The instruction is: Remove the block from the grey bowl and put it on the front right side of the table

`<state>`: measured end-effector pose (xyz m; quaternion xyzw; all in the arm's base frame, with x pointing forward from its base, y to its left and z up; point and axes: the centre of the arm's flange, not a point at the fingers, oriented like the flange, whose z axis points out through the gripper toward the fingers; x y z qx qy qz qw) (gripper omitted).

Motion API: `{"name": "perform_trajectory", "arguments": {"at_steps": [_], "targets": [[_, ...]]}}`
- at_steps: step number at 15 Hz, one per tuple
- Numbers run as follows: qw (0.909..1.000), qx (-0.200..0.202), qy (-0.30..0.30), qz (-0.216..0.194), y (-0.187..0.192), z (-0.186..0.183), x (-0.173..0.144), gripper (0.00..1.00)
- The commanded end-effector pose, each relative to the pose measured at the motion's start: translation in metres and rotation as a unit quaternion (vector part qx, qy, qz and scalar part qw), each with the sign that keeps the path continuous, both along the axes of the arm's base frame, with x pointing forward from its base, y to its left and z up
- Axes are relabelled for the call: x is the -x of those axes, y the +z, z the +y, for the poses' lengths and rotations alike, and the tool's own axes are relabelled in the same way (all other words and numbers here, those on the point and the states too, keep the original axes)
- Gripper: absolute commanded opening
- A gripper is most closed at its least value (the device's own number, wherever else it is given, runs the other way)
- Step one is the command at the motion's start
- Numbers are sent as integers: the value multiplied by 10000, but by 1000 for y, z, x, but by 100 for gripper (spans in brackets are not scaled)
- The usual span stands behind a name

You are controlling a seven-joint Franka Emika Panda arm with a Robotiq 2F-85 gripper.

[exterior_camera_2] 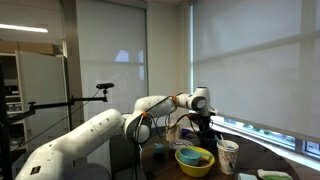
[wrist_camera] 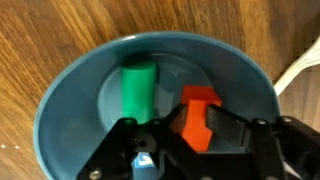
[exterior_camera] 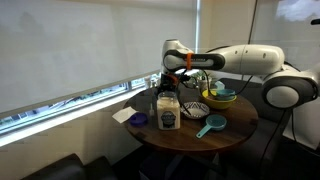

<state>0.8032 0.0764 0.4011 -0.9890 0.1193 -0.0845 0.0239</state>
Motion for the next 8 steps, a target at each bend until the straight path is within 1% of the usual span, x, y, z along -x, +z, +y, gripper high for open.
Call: {"name": "perform_trajectory", "arguments": {"at_steps": [1, 5, 7, 8], "targets": [[9996, 163, 103, 200, 4, 9, -52, 1], [9996, 191, 201, -13, 39, -1, -35, 0], [9990, 397, 186, 10, 51, -6, -31, 0], [9985, 495, 196, 147, 50, -9, -31, 0]]}}
